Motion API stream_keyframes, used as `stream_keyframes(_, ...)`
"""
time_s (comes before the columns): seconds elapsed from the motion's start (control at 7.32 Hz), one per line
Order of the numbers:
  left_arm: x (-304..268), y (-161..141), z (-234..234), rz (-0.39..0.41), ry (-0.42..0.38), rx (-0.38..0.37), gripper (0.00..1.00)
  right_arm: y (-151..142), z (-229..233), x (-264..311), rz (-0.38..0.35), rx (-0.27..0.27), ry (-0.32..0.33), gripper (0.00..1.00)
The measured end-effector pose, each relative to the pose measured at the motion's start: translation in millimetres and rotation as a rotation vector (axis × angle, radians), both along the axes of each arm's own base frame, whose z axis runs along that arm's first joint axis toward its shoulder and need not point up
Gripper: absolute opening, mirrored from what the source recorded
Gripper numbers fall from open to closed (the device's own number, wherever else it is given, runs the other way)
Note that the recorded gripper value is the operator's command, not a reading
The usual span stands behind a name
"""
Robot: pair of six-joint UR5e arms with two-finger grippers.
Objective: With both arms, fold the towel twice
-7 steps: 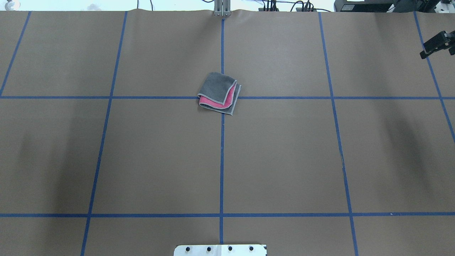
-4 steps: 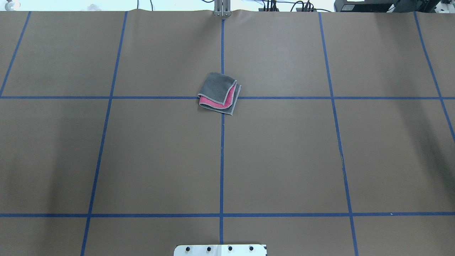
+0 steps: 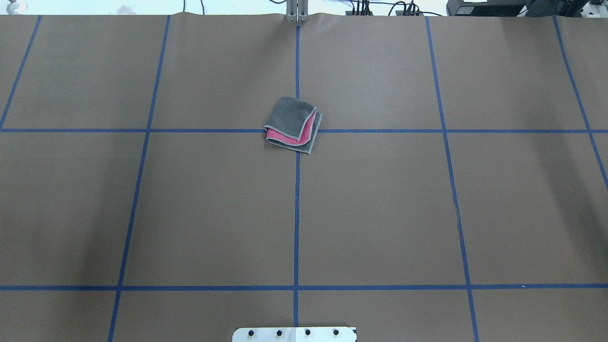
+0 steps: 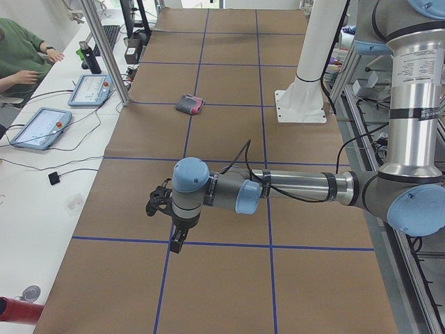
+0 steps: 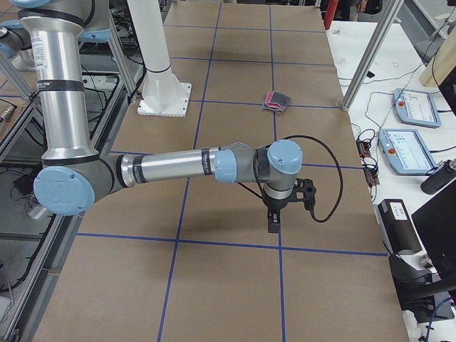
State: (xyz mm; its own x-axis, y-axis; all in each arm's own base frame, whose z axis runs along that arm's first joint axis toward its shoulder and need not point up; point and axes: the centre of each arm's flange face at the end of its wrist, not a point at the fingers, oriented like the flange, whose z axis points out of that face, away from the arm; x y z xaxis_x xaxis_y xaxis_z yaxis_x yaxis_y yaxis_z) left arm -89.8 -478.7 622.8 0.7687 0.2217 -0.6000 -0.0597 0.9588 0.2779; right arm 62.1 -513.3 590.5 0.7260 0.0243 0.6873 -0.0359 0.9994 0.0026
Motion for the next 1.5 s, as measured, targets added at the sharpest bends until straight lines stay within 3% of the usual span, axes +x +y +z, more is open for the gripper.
stream_keyframes(0.55,10.0,14.2,-14.8,-0.073,0.08,-0.088,1.0,13.7,9.1,-2.5,-0.013,-0.027,-0.056,1.0)
stream_keyframes(0.82,20.0,16.4,-16.3,-0.065,0.129,-0.108,1.0,14.4,8.1,-4.1,-0.012,-0.029,-0.085,1.0)
stream_keyframes(1.5,24.7,19.1,-12.7,-0.056,0.132,-0.115,1.0,24.9,19.5,-4.2,-0.027,-0.034,-0.11,1.0)
